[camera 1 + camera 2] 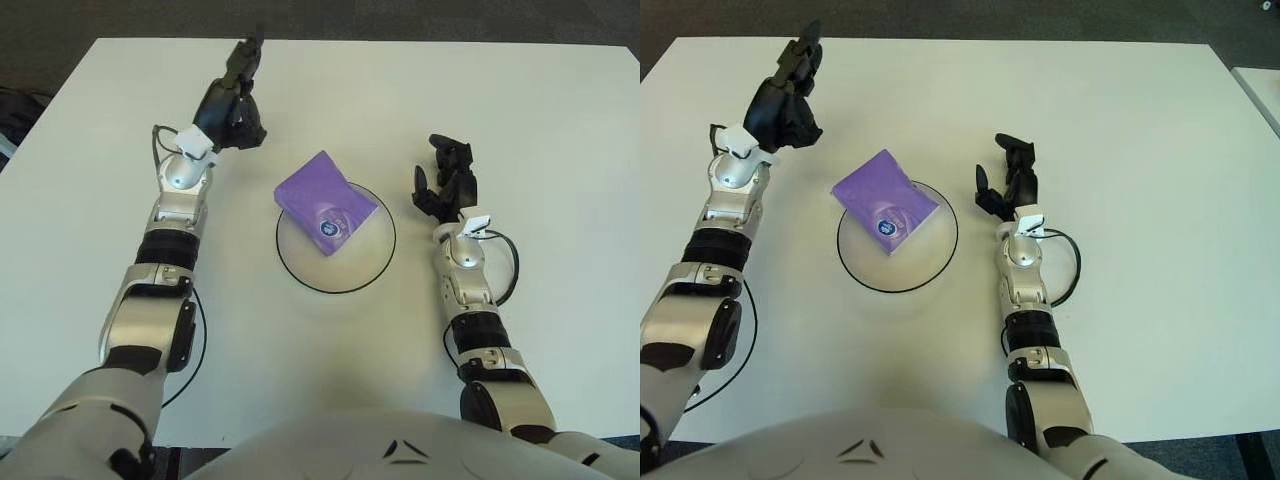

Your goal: Put the tissue paper into the plate.

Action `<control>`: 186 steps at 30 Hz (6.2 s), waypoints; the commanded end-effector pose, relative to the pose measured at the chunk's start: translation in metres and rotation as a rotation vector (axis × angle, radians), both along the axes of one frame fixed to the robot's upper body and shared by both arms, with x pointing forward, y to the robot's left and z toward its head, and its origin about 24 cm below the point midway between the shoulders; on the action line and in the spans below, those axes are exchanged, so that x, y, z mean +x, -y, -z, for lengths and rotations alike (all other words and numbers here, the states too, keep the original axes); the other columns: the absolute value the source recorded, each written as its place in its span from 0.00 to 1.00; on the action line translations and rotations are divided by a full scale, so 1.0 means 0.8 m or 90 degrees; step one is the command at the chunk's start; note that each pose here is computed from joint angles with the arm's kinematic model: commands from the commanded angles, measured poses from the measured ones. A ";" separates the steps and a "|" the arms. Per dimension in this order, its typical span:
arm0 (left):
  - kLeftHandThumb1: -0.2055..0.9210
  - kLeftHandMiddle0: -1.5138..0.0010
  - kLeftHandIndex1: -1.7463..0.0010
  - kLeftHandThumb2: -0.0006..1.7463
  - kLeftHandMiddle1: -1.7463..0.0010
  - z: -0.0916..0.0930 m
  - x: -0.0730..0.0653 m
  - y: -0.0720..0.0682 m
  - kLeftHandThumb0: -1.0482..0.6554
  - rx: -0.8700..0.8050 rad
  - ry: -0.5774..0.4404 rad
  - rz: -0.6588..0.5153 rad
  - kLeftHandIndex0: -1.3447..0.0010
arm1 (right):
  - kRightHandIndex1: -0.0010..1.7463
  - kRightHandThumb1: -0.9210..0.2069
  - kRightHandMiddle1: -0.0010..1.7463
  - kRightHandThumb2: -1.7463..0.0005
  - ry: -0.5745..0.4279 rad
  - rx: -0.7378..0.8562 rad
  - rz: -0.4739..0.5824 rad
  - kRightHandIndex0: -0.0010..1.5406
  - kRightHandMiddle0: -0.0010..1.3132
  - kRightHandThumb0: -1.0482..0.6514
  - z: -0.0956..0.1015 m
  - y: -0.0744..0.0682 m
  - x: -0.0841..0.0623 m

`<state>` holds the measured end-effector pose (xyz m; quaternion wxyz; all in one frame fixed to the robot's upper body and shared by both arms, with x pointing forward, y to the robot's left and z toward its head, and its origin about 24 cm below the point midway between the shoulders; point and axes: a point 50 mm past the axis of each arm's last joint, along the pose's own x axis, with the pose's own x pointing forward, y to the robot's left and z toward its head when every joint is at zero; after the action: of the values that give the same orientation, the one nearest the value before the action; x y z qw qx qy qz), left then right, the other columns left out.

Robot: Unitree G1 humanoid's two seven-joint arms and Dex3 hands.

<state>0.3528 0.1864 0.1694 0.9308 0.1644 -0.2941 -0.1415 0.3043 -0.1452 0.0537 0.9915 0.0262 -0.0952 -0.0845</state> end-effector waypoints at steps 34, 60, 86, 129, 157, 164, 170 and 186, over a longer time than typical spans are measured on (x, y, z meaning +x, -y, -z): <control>1.00 0.99 0.98 0.73 1.00 0.096 -0.014 0.021 0.02 -0.136 -0.194 -0.084 0.98 | 0.18 0.24 0.62 0.55 -0.180 0.004 0.013 0.21 0.00 0.30 0.075 0.009 -0.034; 1.00 1.00 0.92 0.67 1.00 0.126 -0.056 0.025 0.15 -0.147 -0.258 -0.239 1.00 | 0.18 0.24 0.61 0.56 -0.174 0.004 0.013 0.19 0.00 0.30 0.071 0.008 -0.031; 1.00 0.97 0.87 0.67 0.99 0.154 -0.067 0.029 0.14 -0.174 -0.244 -0.263 1.00 | 0.17 0.17 0.60 0.59 -0.170 -0.005 0.006 0.20 0.00 0.27 0.069 0.008 -0.027; 1.00 0.95 0.84 0.69 0.99 0.169 -0.072 0.033 0.11 -0.175 -0.242 -0.245 1.00 | 0.04 0.00 0.12 0.44 -0.074 0.024 -0.054 0.04 0.00 0.21 0.069 0.013 -0.034; 1.00 0.95 0.85 0.69 1.00 0.170 -0.073 0.037 0.13 -0.181 -0.242 -0.237 1.00 | 0.01 0.00 0.06 0.38 -0.079 0.016 -0.093 0.01 0.00 0.14 0.066 0.013 -0.038; 1.00 0.95 0.85 0.69 1.00 0.170 -0.073 0.037 0.13 -0.183 -0.246 -0.234 1.00 | 0.01 0.00 0.05 0.37 -0.080 0.014 -0.098 0.01 0.00 0.14 0.064 0.012 -0.039; 1.00 0.95 0.84 0.69 0.99 0.171 -0.073 0.037 0.13 -0.185 -0.250 -0.233 1.00 | 0.01 0.00 0.07 0.37 -0.080 0.011 -0.101 0.02 0.00 0.15 0.063 0.011 -0.041; 1.00 0.97 0.87 0.69 1.00 0.175 -0.077 0.041 0.11 -0.186 -0.265 -0.227 1.00 | 0.01 0.00 0.11 0.38 -0.086 0.005 -0.105 0.03 0.00 0.18 0.061 0.011 -0.043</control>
<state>0.3043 0.1548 0.0599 0.9868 0.0451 -0.1493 0.0429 0.2919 -0.1478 0.0500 0.9909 0.0295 -0.1309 0.0096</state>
